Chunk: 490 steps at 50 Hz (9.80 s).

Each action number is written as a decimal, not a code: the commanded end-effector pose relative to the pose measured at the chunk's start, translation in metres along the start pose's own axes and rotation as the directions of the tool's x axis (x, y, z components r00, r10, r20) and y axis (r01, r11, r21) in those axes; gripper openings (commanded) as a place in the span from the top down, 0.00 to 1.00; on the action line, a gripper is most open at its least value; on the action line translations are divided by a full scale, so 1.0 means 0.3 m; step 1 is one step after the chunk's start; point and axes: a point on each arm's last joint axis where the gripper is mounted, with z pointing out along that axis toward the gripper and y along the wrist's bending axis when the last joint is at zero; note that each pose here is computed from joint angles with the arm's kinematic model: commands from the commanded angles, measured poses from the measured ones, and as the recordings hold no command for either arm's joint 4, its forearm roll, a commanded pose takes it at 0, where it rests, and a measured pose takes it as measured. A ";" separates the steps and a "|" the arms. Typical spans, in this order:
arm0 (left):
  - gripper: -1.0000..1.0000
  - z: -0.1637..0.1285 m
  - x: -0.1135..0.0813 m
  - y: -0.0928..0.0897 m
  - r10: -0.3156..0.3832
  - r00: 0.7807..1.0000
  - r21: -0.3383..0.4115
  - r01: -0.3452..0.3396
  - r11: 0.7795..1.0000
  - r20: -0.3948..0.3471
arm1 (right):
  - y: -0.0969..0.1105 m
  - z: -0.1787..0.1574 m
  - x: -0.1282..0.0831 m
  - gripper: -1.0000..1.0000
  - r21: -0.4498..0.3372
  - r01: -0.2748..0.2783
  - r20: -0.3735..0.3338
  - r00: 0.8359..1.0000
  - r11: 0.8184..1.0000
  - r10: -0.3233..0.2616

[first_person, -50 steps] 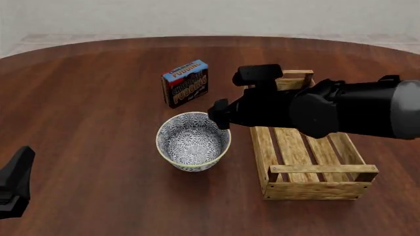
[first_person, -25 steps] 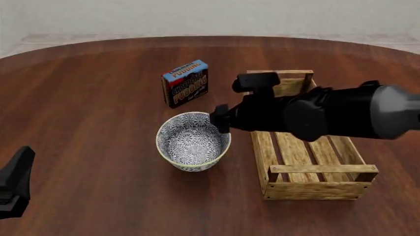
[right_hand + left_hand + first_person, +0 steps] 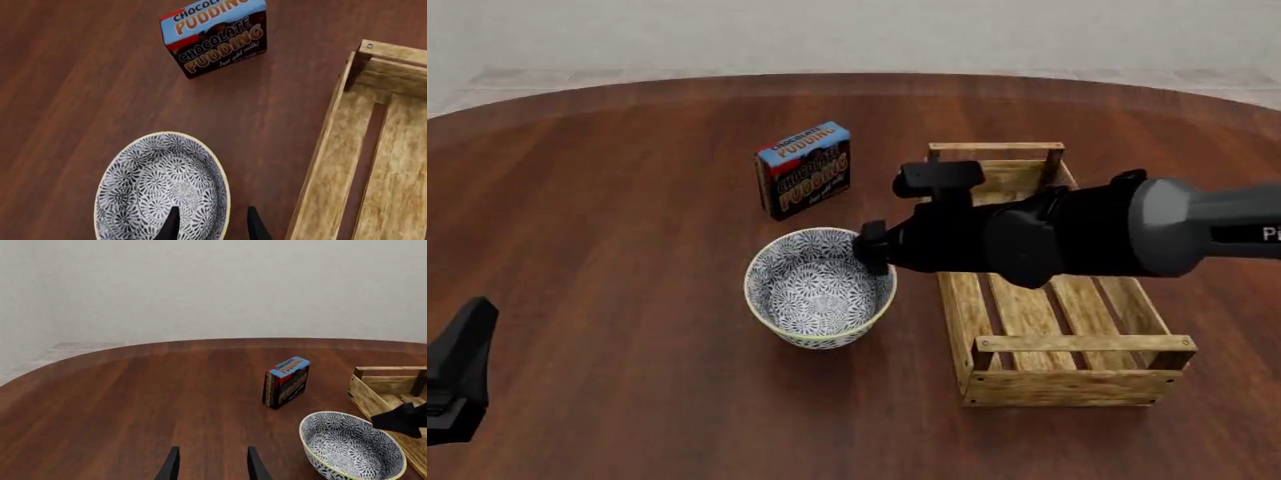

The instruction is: Pick up the bowl on the left and put it in the tray.

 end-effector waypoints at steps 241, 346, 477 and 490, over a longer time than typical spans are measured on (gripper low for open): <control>0.00 0.000 0.000 0.000 0.000 1.000 0.000 0.000 1.000 0.000 | -0.099 -0.518 -0.185 1.00 0.053 0.014 0.417 0.908 0.999 -0.035; 0.00 0.000 0.000 0.000 0.000 1.000 0.000 0.000 1.000 0.000 | -0.439 -0.399 -0.058 1.00 0.126 -0.553 0.460 0.768 0.824 0.445; 0.00 0.000 0.000 0.000 0.000 1.000 0.000 0.000 1.000 0.000 | -0.564 -0.301 0.139 1.00 0.218 -0.694 0.405 0.704 0.686 0.583; 0.00 0.000 0.000 0.000 0.000 1.000 0.000 0.000 1.000 0.000 | -0.580 -0.281 0.145 1.00 0.226 -0.699 0.402 0.701 0.678 0.589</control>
